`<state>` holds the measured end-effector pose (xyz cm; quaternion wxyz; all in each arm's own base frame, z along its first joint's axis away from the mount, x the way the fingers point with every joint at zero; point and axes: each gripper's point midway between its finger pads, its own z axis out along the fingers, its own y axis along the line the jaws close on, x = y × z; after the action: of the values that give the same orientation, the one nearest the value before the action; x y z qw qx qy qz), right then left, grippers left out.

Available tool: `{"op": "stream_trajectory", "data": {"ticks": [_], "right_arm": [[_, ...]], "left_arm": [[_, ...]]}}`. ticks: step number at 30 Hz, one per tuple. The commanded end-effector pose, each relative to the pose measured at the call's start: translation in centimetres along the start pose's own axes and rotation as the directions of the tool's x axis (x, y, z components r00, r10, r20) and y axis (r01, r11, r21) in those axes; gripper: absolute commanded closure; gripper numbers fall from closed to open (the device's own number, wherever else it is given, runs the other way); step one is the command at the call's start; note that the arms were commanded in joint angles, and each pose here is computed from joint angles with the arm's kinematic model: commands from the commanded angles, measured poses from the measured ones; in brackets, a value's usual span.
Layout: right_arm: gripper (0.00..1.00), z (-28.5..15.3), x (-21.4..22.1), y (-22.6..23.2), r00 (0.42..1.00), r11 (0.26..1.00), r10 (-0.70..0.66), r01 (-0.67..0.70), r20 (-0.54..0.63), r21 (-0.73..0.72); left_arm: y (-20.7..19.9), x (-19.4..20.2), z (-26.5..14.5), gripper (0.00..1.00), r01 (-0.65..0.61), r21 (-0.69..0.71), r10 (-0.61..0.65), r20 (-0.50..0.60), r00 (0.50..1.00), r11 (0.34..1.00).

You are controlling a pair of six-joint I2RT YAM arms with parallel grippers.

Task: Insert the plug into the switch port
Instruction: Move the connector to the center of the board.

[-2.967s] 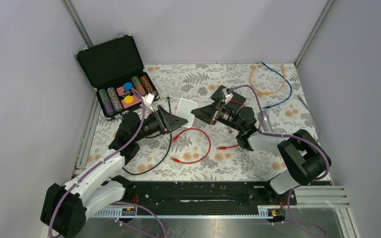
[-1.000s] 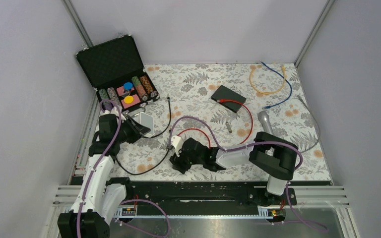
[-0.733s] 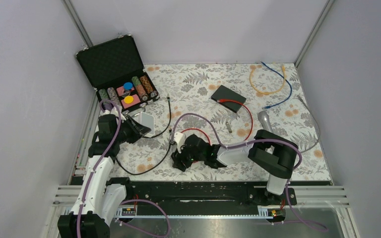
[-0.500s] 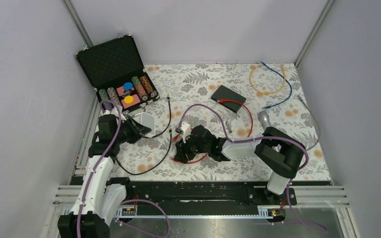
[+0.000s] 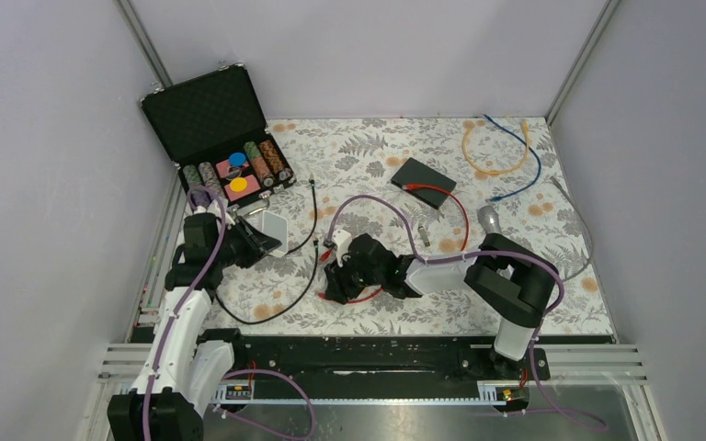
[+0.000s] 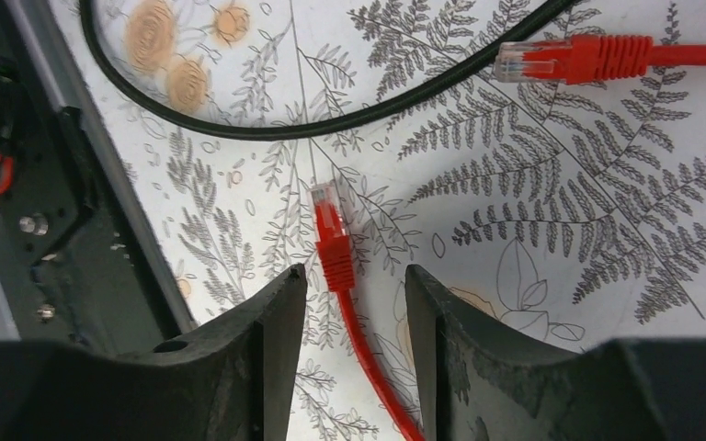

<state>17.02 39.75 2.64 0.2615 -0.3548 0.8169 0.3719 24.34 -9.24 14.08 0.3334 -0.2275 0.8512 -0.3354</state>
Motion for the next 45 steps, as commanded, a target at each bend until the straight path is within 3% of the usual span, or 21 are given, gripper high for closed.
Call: {"op": "stream_trajectory", "data": {"ticks": [1, 8, 17, 22, 28, 31, 34, 37, 40, 45], "right_arm": [[0.49, -0.1, -0.8, -0.3, 0.992, 0.987, -0.123, 0.118, 0.039, 0.112], [0.49, 0.7, -0.1, 0.2, 0.976, 0.969, -0.218, 0.212, 0.032, 0.125], [0.73, 1.6, 2.2, -0.1, 0.987, 0.982, -0.16, 0.16, -0.006, 0.101], [0.92, 0.5, 2.7, 0.0, 0.993, 0.992, -0.107, 0.103, 0.04, 0.076], [0.98, -1.1, 2.6, 0.0, 0.994, 0.995, 0.08, -0.076, 0.073, -0.06], [0.98, -1.7, 3.0, -0.6, 0.991, 0.991, 0.12, -0.116, 0.064, -0.06], [0.96, -2.3, 3.5, -2.2, 0.997, 0.997, 0.071, -0.072, 0.034, 0.039], [0.87, -2.8, 3.9, -3.6, 1.0, 0.99, 0.01, -0.006, -0.026, 0.142], [0.72, -2.7, 3.6, -3.6, 0.996, 0.975, -0.053, 0.067, -0.07, 0.214], [0.7, -2.3, 4.5, -4.1, 0.994, 0.952, -0.028, 0.06, -0.11, 0.302]], "left_arm": [[-0.8, -0.5, 0.0, 0.94, -0.024, 0.044, 0.023, 0.019, 1.0, 0.999], [-0.7, -0.4, 0.2, 0.94, -0.017, 0.053, 0.017, 0.003, 1.0, 0.998], [-0.9, -0.4, 0.1, 0.94, -0.019, 0.064, 0.019, -0.001, 1.0, 0.998], [-0.9, -0.4, 0.3, 0.93, -0.015, 0.069, 0.016, -0.006, 1.0, 0.998], [-1.0, -0.4, 0.2, 0.93, -0.016, 0.074, 0.017, -0.005, 1.0, 0.997], [-1.1, -0.4, 0.1, 0.93, -0.018, 0.077, 0.019, -0.004, 1.0, 0.997], [-1.0, -0.4, 0.1, 0.93, -0.018, 0.076, 0.018, -0.001, 1.0, 0.997], [-1.0, -0.4, 0.3, 0.93, -0.013, 0.078, 0.013, -0.006, 1.0, 0.997], [-1.1, -0.3, 0.3, 0.92, -0.007, 0.084, 0.008, -0.014, 1.0, 0.996], [-1.0, -0.3, 0.3, 0.92, -0.006, 0.083, 0.007, -0.011, 1.0, 0.997]]}}
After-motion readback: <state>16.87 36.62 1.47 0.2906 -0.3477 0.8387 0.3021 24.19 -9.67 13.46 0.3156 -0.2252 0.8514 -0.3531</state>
